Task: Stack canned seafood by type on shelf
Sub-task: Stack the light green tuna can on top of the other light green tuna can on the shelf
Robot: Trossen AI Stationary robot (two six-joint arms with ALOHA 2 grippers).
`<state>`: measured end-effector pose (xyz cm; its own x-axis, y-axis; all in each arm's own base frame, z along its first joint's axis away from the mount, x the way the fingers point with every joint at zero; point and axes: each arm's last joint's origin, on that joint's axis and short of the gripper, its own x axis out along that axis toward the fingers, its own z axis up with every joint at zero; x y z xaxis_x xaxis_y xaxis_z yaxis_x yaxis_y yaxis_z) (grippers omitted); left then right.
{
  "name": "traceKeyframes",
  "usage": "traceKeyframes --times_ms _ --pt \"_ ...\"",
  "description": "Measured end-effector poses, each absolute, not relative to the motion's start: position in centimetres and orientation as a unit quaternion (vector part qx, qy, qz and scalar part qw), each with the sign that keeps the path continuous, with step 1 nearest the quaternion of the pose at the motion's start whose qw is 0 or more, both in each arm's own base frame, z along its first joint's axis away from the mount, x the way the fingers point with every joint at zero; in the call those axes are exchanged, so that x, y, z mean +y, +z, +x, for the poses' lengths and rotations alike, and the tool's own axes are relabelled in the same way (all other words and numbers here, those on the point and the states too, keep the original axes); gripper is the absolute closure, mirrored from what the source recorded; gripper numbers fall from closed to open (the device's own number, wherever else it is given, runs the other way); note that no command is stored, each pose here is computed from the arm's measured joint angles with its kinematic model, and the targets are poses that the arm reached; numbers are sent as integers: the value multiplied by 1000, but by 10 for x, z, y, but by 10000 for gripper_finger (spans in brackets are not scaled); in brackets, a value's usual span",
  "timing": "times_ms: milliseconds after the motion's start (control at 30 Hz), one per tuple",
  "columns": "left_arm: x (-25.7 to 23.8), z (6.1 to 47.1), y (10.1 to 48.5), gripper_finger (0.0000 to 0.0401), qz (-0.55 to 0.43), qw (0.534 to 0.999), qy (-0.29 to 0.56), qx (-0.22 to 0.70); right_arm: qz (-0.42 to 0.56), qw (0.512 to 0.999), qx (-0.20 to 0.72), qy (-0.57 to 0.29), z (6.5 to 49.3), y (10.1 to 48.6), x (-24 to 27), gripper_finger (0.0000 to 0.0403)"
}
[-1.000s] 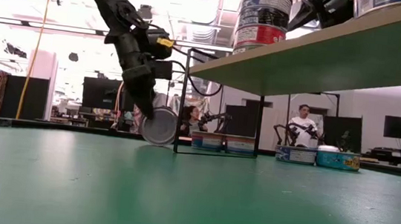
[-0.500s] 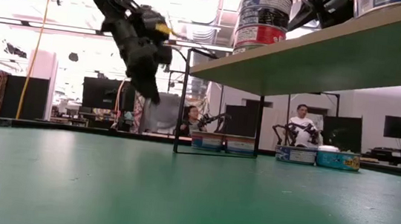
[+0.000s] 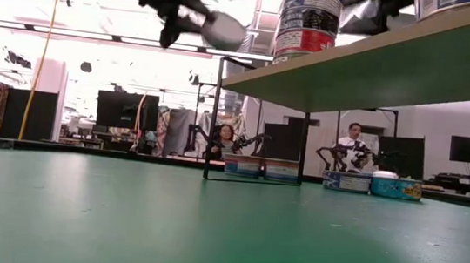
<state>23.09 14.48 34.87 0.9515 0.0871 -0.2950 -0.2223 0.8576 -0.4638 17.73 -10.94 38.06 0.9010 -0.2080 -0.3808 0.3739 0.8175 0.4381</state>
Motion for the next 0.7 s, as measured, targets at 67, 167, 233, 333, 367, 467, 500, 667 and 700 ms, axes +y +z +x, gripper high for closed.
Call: traceKeyframes --times_ms 67,167,233,333,367,467,500,667,700 --pt "143 235 360 261 -265 958 76 81 242 950 149 -131 179 392 -111 121" --pt "141 243 371 261 -272 958 90 13 241 955 146 -96 189 398 -115 121" --pt "140 251 376 261 -265 959 99 -32 240 956 143 -85 197 400 -119 121" --pt "140 264 379 261 -245 962 85 -83 228 963 122 -80 208 405 -126 121" --pt "138 268 381 261 -239 963 76 -102 227 964 118 -74 211 406 -129 121" --pt "133 279 384 260 -237 958 51 -151 234 965 105 -53 220 407 -134 121" --pt "131 284 383 260 -235 958 43 -161 236 965 102 -44 223 408 -135 121" --pt "123 299 377 260 -234 955 32 -177 230 969 86 -13 232 411 -137 121" --pt "122 300 378 260 -235 955 33 -178 230 970 81 -4 233 413 -136 121"
